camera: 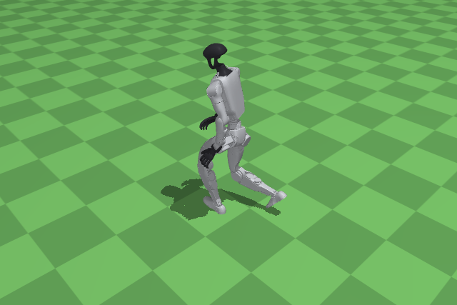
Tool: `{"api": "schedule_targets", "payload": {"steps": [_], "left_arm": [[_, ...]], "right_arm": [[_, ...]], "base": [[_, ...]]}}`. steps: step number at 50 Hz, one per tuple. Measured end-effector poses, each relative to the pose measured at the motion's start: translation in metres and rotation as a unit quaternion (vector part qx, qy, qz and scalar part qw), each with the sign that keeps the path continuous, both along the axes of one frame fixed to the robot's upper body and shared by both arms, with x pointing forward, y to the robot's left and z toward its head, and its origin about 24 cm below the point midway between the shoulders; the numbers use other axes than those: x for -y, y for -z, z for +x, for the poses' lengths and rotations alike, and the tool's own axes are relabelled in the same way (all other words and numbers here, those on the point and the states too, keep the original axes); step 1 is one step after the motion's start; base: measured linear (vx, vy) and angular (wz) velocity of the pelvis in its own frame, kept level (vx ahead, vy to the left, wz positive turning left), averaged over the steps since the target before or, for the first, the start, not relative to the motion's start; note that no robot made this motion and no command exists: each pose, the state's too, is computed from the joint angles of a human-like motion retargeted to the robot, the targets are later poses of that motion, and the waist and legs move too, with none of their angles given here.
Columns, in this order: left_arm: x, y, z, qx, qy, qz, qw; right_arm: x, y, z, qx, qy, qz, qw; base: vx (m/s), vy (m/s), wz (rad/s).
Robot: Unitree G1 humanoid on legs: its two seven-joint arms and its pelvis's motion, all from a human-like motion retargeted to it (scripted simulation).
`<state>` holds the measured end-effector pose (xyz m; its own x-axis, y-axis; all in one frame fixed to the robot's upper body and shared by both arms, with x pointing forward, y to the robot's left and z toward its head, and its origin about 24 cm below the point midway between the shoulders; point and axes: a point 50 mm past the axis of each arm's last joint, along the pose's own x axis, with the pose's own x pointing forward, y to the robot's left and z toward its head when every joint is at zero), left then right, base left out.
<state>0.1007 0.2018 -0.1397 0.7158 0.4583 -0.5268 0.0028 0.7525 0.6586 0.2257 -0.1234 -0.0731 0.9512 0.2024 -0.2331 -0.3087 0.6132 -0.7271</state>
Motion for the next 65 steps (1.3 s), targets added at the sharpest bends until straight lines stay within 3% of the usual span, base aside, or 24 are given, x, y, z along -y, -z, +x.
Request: {"api": "schedule_targets", "payload": {"steps": [7, 13, 17, 24, 37, 40, 44, 52, 60, 65], "left_arm": [[-0.004, -0.025, 0.059, 0.075, 0.062, 0.019, 0.995], [0.007, -0.078, 0.128, 0.222, 0.137, 0.018, 0.965], [0.008, -0.091, 0.14, 0.257, 0.139, 0.02, 0.956], [0.026, -0.047, 0.107, 0.132, 0.103, -0.048, 0.985], [0.011, 0.017, -0.01, -0.124, 0.095, -0.043, 0.987], [0.011, 0.024, -0.039, -0.17, 0.078, -0.046, 0.981], [-0.001, 0.025, -0.045, -0.195, 0.072, -0.035, 0.978], [-0.001, -0.008, 0.056, -0.042, 0.127, -0.013, 0.991], [0.027, -0.08, 0.156, 0.162, 0.247, 0.001, 0.955], [0.027, -0.071, 0.144, 0.147, 0.251, 0.012, 0.957]], "right_arm": [[0.037, 0.045, -0.046, -0.144, 0.006, -0.085, 0.986], [0.083, 0.058, -0.08, -0.206, 0.101, -0.097, 0.968], [0.09, 0.062, -0.094, -0.219, 0.127, -0.099, 0.962], [0.078, 0.044, -0.05, -0.149, 0.093, -0.102, 0.979], [-0.01, -0.082, 0.076, 0.128, -0.037, 0.031, 0.991], [-0.016, -0.076, 0.069, 0.123, -0.045, 0.033, 0.991], [-0.014, -0.021, 0.033, -0.002, -0.041, 0.003, 0.999], [0.031, 0.057, -0.049, -0.226, 0.0, -0.082, 0.971], [0.089, 0.057, -0.078, -0.225, 0.129, -0.073, 0.963], [0.09, 0.051, -0.075, -0.183, 0.148, -0.066, 0.97]], "base": [[0.95, 0.06, -0.16], [1.03, 0.0, -0.01], [1.02, -0.02, -0.06], [0.98, -0.07, 0.04], [0.96, -0.01, -0.37], [1.06, 0.09, -0.3], [1.05, 0.09, 0.19], [0.97, 0.06, 0.15], [0.92, -0.05, 0.15], [0.88, -0.14, 0.1]]}}
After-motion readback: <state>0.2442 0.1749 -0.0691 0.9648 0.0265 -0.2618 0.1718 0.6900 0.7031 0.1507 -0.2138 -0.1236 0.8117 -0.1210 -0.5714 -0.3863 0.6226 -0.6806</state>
